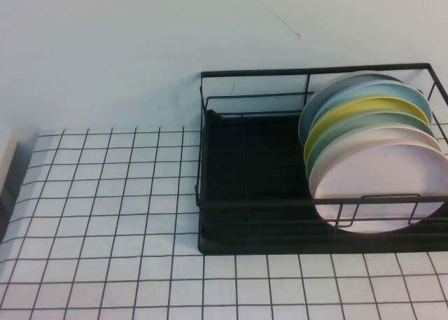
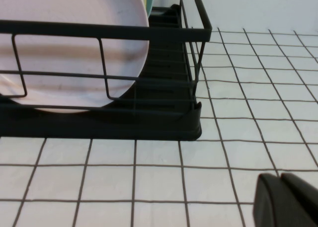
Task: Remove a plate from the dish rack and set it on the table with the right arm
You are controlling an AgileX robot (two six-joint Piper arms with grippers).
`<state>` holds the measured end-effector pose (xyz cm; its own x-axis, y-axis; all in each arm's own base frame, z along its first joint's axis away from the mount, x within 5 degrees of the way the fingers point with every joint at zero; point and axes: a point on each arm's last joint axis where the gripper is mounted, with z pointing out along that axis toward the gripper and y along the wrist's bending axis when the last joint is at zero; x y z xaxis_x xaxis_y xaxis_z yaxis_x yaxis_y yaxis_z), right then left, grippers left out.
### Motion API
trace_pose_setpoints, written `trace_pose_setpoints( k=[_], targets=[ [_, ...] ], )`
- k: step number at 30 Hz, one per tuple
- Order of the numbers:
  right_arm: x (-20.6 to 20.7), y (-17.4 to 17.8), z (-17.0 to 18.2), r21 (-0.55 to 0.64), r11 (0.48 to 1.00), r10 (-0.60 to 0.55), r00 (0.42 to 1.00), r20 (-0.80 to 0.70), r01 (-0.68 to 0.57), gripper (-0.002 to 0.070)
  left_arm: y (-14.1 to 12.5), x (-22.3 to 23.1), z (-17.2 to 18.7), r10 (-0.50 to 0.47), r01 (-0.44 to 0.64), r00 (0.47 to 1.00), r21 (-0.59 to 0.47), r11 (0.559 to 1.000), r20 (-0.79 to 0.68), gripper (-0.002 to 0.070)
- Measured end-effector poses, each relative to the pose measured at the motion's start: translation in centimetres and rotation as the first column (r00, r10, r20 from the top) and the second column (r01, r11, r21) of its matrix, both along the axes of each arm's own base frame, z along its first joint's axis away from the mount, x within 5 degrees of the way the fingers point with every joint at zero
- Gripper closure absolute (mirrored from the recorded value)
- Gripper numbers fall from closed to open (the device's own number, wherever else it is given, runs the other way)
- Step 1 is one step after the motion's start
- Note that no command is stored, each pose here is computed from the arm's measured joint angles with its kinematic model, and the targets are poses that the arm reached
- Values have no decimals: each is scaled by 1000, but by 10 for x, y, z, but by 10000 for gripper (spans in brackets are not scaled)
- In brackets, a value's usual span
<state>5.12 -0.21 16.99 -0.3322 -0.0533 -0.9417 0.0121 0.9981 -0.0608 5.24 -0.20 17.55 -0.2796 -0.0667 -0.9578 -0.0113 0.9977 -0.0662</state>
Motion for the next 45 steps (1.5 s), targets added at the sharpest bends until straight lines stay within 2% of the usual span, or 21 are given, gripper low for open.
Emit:
trace_pose_setpoints(
  k=[26, 30, 32, 34, 37, 39, 42, 45],
  targets=[
    [0, 0, 0, 0, 1000, 0, 1000, 5, 0, 678, 0, 0, 0, 0, 0, 1000, 0, 1000, 0, 678],
    [2, 0, 4, 0, 1000, 2, 998, 70, -2, 678, 0, 0, 0, 0, 0, 1000, 0, 1000, 0, 678],
    [4, 0, 11, -2, 1000, 4, 988, 153, -4, 678, 0, 0, 0, 0, 0, 1000, 0, 1000, 0, 678],
    [5, 1, 22, -6, 1000, 8, 963, 269, -7, 678, 0, 0, 0, 0, 0, 1000, 0, 1000, 0, 678],
    [5, 1, 39, -6, 1000, 12, 896, 445, -10, 678, 0, 0, 0, 0, 0, 1000, 0, 1000, 0, 678],
    [3, 1, 50, 0, 1000, 13, 834, 551, -15, 678, 0, 0, 0, 0, 0, 1000, 0, 1000, 0, 678],
    [-3, 2, 66, 36, 999, 2, 711, 703, -38, 678, 0, 0, 0, 0, 0, 1000, 0, 1000, 0, 678],
    [-9, 2, 78, 56, 997, -9, 604, 797, -60, 678, 0, 0, 0, 0, 0, 1000, 0, 1000, 0, 678]
  ],
)
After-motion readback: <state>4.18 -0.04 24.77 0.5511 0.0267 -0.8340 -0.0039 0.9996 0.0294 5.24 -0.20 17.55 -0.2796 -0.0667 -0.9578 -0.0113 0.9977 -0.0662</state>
